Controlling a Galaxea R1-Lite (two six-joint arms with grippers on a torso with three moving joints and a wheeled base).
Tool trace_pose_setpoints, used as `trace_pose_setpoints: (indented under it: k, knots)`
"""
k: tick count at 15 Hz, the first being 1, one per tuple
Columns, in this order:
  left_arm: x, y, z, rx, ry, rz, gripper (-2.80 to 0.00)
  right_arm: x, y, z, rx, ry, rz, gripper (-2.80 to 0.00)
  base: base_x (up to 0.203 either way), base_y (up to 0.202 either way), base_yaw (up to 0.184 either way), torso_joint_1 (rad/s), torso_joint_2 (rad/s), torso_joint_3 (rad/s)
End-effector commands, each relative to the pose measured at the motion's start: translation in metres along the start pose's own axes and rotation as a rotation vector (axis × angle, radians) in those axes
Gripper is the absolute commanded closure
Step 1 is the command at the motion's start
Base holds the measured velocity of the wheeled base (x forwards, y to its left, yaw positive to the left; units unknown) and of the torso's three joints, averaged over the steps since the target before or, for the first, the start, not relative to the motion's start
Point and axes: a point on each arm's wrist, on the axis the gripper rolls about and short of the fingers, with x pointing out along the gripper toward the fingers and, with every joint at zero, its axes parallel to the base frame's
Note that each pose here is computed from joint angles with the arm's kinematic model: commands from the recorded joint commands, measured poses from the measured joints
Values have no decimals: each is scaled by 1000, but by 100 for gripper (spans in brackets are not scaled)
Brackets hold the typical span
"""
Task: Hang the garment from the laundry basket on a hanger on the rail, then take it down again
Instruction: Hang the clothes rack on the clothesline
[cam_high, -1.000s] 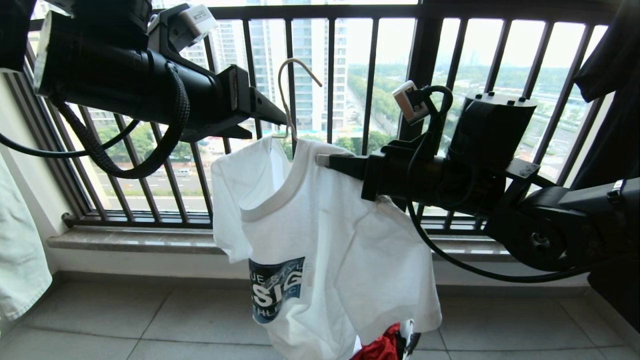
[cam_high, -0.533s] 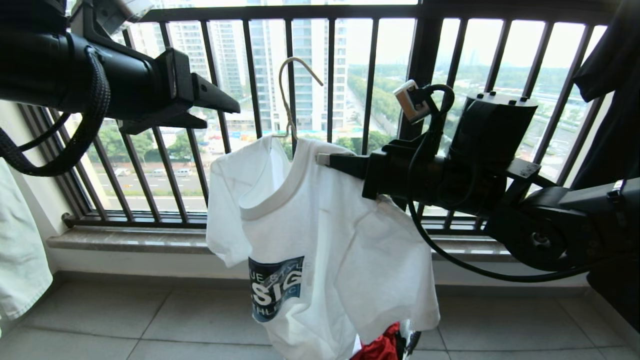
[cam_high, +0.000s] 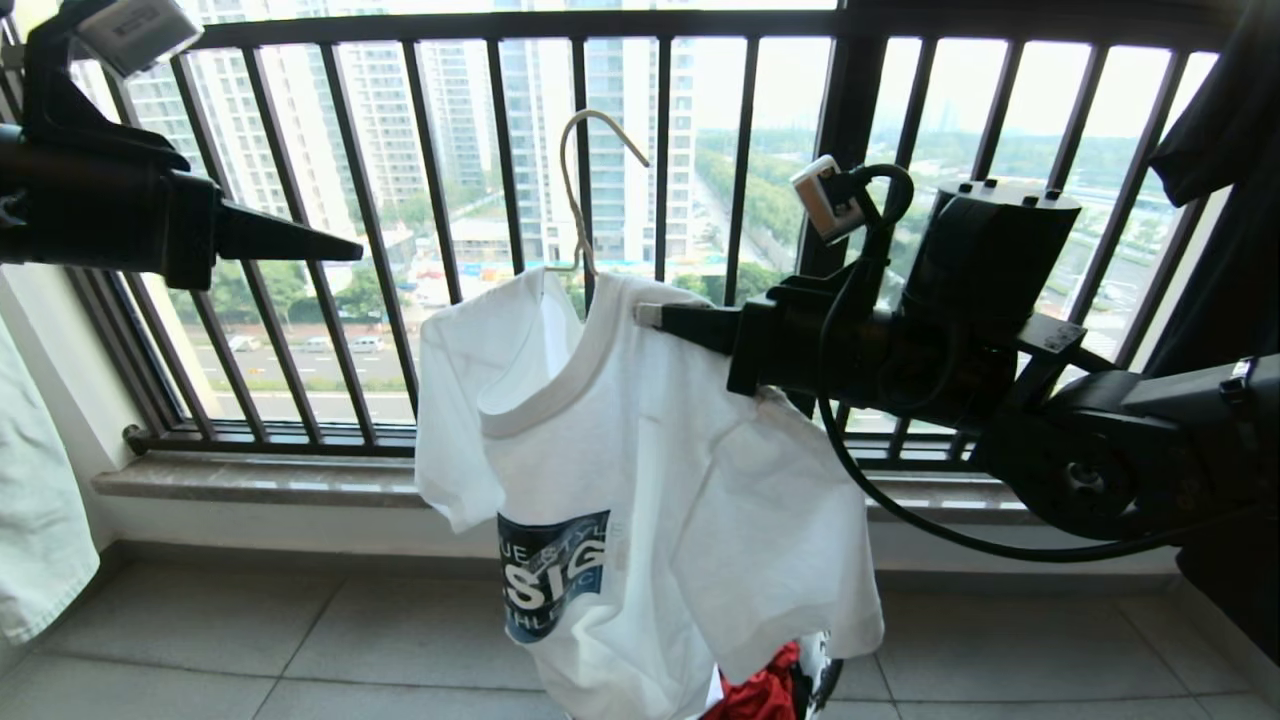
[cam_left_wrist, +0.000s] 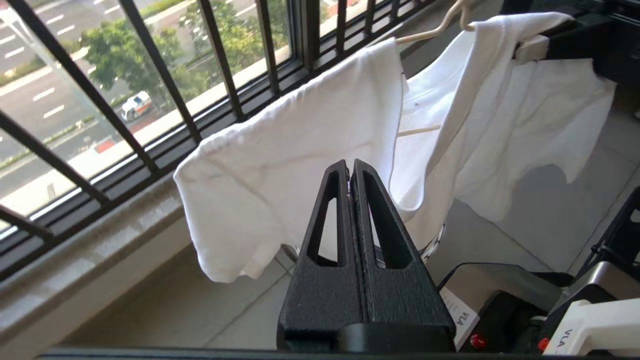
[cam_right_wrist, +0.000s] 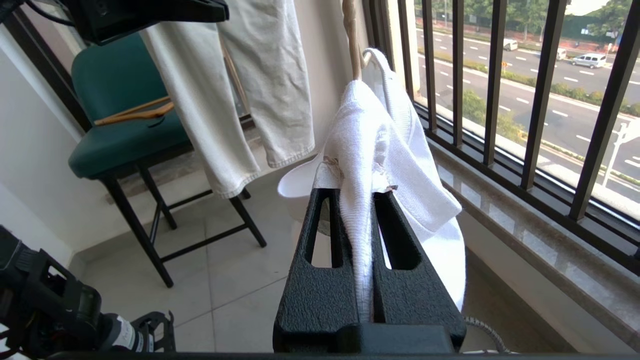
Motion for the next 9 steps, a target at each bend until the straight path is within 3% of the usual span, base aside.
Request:
trace_pose_setpoints:
  k: [1, 4, 5, 7, 9]
  knots:
    - [13, 29, 10, 63, -22, -38, 0, -1, 2, 3, -5, -8, 6, 0, 0, 0, 0, 0, 0, 0]
    - [42, 60, 5, 113, -14, -15, 0, -3, 2, 4, -9, -12, 7, 0, 0, 0, 0, 0, 0, 0]
    - [50, 67, 1, 143, -10, -18, -280, -2, 3, 4, -9, -12, 7, 0, 0, 0, 0, 0, 0, 0]
    - [70, 82, -10, 219, 1, -32, -280, -3, 3, 5, -11, -13, 9, 0, 0, 0, 0, 0, 0, 0]
    - [86, 85, -14, 245, -4, -61, -280, -2, 3, 4, -10, -11, 9, 0, 0, 0, 0, 0, 0, 0]
